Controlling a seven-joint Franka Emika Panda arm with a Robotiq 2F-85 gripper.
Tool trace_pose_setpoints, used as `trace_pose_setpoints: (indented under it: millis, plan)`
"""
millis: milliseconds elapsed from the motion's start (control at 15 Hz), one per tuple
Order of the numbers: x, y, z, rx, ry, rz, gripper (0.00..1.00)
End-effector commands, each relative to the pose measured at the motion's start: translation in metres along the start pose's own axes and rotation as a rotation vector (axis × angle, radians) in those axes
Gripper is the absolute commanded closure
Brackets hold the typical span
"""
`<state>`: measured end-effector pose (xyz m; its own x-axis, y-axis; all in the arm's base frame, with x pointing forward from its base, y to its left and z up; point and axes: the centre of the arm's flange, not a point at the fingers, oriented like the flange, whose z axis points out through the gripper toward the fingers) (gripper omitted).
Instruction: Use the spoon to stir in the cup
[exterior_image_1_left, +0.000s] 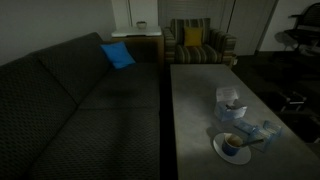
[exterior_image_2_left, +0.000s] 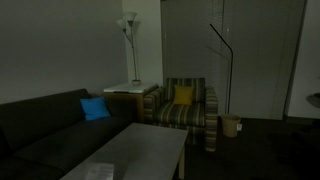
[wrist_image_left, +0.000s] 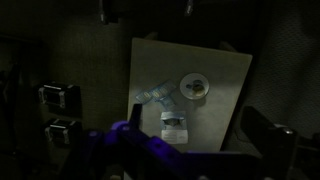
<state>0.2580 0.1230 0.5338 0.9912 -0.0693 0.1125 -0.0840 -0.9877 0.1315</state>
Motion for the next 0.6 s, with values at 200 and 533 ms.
trace_pose_setpoints:
  millis: [200,533]
  plan:
    - [0.0000,0.0000,0.0000,0.000,0.000,0.000,0.00]
    - [0.0048,-0.0065,0.0087,-0.009,-0.008,0.048,0.00]
